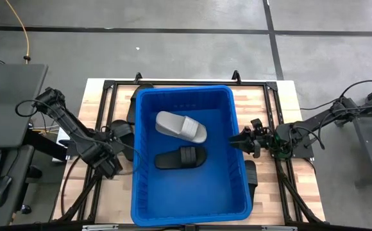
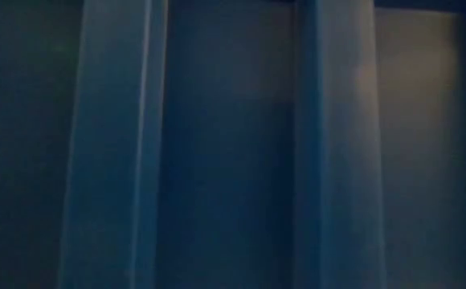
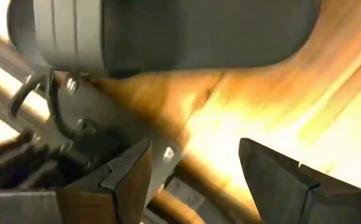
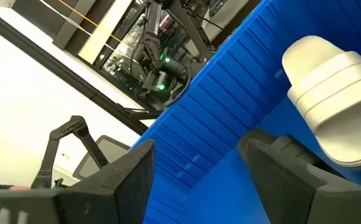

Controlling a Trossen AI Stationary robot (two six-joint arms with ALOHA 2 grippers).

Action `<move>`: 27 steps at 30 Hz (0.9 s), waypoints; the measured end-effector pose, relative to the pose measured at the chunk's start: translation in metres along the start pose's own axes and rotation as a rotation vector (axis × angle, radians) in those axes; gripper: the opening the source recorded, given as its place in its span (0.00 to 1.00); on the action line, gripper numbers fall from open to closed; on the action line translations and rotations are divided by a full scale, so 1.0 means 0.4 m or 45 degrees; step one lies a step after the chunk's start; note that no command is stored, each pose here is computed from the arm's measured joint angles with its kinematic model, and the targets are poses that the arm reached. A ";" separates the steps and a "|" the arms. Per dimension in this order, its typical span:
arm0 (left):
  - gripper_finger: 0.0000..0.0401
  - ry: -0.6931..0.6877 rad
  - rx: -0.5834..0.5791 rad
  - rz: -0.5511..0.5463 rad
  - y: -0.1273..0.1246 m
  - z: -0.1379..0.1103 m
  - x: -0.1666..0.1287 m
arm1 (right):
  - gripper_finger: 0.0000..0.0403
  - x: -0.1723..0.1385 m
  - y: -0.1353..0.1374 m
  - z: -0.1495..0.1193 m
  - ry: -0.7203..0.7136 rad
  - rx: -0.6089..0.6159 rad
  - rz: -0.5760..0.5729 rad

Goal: Pick and place slides into bin
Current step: Put the black slide into the blue bin

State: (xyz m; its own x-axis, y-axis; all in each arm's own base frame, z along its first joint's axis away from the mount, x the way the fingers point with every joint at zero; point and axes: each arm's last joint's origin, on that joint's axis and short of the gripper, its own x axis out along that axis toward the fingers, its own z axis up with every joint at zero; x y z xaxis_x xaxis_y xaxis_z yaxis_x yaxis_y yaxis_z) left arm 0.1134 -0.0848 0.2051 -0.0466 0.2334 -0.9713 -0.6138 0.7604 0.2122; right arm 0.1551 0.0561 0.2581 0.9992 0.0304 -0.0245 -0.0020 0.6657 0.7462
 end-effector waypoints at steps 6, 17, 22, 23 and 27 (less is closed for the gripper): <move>0.56 -0.198 -0.019 -0.104 -0.025 0.017 -0.007 | 0.60 0.000 -0.005 -0.003 0.011 -0.021 -0.027; 0.55 -0.271 0.065 0.024 -0.040 0.065 0.045 | 0.60 0.005 -0.014 -0.007 -0.030 -0.021 -0.117; 0.55 -0.209 0.108 0.092 -0.044 0.085 0.064 | 0.60 0.005 -0.014 -0.007 -0.036 0.021 -0.119; 0.56 -0.215 0.146 0.104 -0.045 0.087 0.066 | 0.60 0.005 -0.014 -0.007 -0.036 0.029 -0.117; 0.57 -0.293 0.205 0.154 -0.045 0.092 0.066 | 0.60 0.005 -0.014 -0.008 -0.023 0.049 -0.113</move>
State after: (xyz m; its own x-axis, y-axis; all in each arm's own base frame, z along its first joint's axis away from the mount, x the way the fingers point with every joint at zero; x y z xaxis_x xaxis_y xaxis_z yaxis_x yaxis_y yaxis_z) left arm 0.1523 -0.0699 0.1795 0.0791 0.4455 -0.8918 -0.4809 0.8006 0.3574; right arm 0.1568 0.0550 0.2516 0.9960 -0.0407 -0.0798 0.0874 0.6363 0.7665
